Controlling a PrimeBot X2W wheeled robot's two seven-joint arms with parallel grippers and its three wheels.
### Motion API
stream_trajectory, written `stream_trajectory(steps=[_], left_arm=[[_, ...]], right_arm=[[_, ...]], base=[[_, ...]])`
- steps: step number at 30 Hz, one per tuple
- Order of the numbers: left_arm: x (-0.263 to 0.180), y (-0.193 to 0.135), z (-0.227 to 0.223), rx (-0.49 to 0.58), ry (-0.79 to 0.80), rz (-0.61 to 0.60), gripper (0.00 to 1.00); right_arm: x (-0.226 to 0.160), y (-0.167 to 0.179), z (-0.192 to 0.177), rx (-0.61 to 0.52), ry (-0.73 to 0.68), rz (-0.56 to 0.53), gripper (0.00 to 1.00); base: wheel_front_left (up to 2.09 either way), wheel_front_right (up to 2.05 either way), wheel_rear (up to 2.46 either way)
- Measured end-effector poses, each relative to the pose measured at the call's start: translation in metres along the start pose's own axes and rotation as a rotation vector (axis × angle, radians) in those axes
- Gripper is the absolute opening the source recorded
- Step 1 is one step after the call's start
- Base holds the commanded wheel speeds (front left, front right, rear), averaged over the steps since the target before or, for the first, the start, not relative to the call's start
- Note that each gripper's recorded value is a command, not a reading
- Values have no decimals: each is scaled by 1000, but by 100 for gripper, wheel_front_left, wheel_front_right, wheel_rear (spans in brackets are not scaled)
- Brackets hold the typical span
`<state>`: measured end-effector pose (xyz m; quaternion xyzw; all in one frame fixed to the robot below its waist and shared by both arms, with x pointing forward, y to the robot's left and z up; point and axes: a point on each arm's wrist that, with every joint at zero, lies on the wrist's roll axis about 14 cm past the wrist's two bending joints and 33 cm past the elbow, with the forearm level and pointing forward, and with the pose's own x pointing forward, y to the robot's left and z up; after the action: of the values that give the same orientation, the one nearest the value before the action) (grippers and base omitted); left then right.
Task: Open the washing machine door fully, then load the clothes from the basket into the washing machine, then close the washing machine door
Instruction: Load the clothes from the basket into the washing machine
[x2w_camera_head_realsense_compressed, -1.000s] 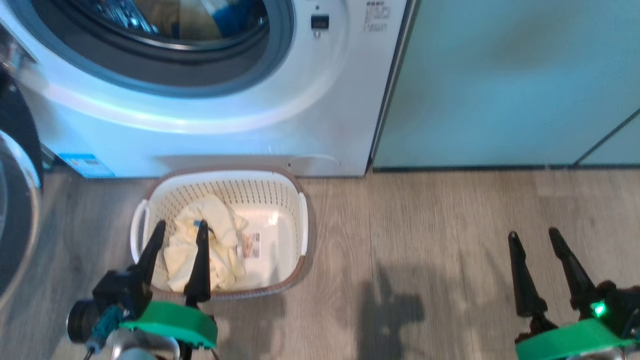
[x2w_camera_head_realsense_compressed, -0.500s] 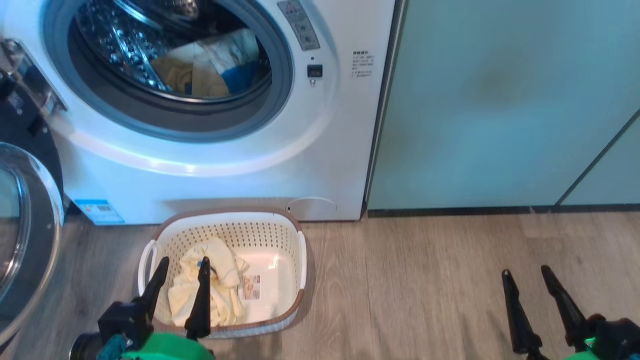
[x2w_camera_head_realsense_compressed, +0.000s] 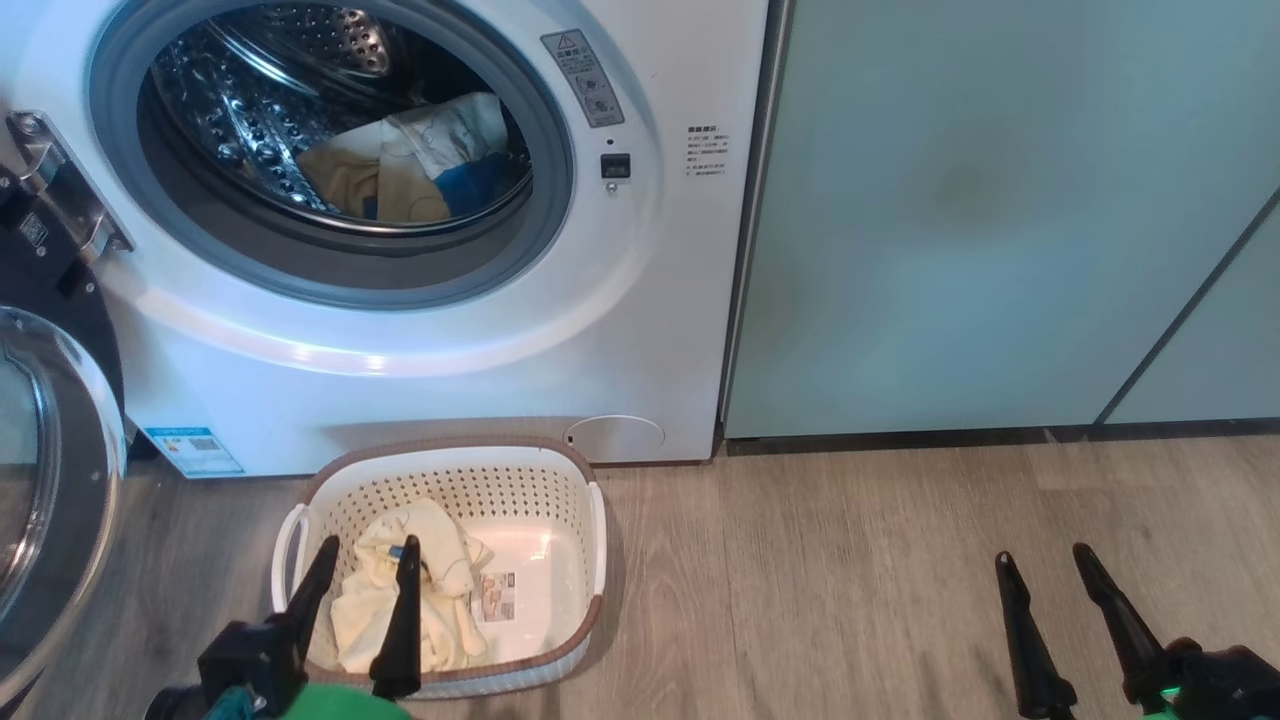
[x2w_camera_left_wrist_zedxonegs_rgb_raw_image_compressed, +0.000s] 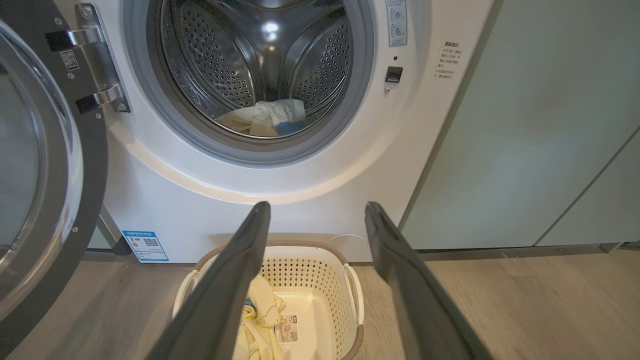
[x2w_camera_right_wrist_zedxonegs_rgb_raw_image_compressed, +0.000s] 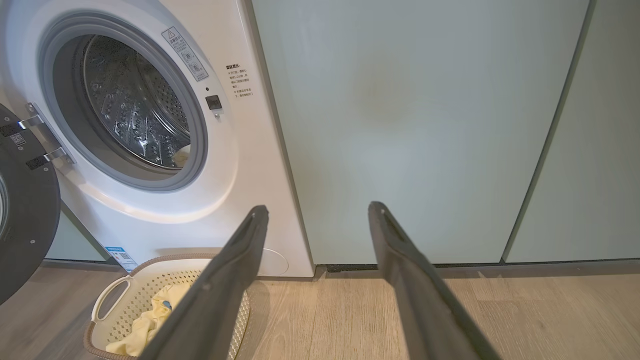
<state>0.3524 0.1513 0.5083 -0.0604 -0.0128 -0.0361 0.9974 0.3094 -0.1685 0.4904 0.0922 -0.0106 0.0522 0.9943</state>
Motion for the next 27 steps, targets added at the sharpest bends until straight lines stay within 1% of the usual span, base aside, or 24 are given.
stream_trajectory(steps=[12,17,22,27], left_arm=[[0,-1,-4,-1,13,-4,100],[5,-4,-13,4,44,-19,100],[12,-5,-34,7,113,-33,100],[20,-10,-69,5,219,-64,100]], right_arm=[[1,1,-4,2,14,5,100],[2,2,-7,4,23,7,100],[5,4,-12,9,40,12,100],[7,2,-20,17,69,4,100]], base=[[0,0,0],[0,0,0],[0,0,0],[0,0,0]])
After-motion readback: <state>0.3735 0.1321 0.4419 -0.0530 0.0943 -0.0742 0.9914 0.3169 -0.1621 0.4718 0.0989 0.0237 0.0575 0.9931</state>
